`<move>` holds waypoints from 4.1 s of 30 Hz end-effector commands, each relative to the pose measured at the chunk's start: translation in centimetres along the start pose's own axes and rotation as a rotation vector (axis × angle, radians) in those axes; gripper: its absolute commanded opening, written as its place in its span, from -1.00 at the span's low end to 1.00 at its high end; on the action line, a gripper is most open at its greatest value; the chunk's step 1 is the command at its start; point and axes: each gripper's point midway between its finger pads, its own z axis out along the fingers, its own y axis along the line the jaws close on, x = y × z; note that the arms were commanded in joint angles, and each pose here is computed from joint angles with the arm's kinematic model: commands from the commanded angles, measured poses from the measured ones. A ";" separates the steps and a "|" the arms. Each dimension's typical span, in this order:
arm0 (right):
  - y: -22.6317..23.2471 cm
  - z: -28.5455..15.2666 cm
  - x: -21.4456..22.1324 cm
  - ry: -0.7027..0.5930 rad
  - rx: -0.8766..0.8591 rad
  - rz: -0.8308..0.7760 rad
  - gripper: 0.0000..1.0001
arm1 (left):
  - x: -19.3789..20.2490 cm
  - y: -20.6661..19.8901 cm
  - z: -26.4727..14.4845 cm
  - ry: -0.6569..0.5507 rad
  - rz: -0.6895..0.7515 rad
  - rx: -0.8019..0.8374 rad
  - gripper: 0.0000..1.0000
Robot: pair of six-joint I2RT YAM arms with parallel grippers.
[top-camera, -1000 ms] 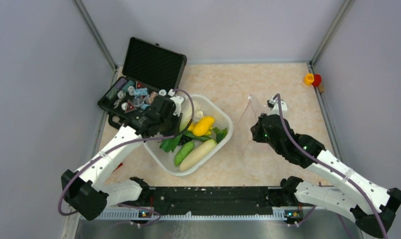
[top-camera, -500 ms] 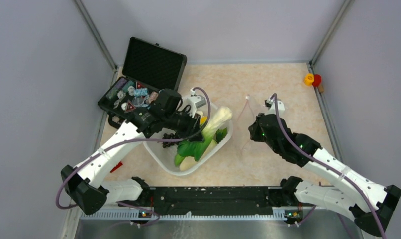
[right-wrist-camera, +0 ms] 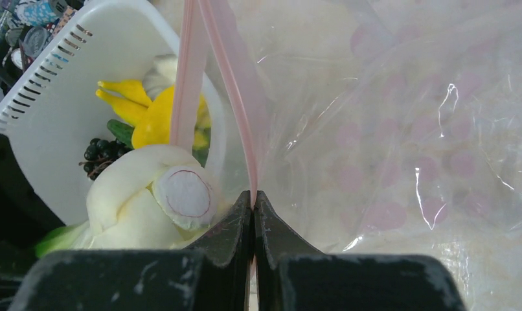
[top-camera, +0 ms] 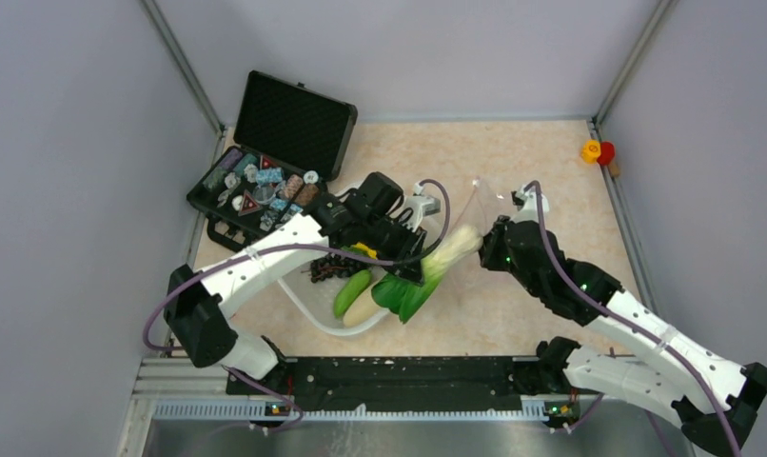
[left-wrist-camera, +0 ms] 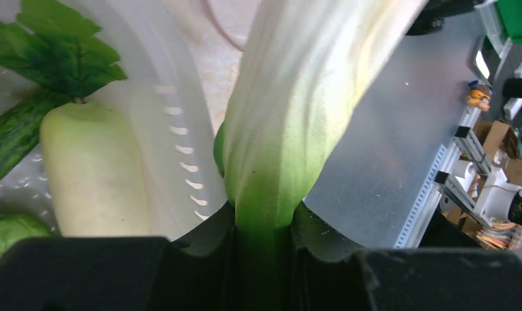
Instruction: Place the food in the zip-top bag and seal the zipper
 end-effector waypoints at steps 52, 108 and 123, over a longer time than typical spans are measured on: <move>1.5 -2.1 1.1 0.038 -0.164 -0.152 -1.00 | -6.1 1.7 3.1 0.032 0.003 -0.187 -0.16; -1.5 -0.6 8.1 0.188 -0.085 0.015 -1.00 | 6.6 0.3 9.7 -0.356 0.229 -0.478 0.97; -2.2 -1.3 8.9 0.198 -0.097 0.036 -1.00 | 11.3 3.1 13.7 -0.242 0.226 -0.622 0.97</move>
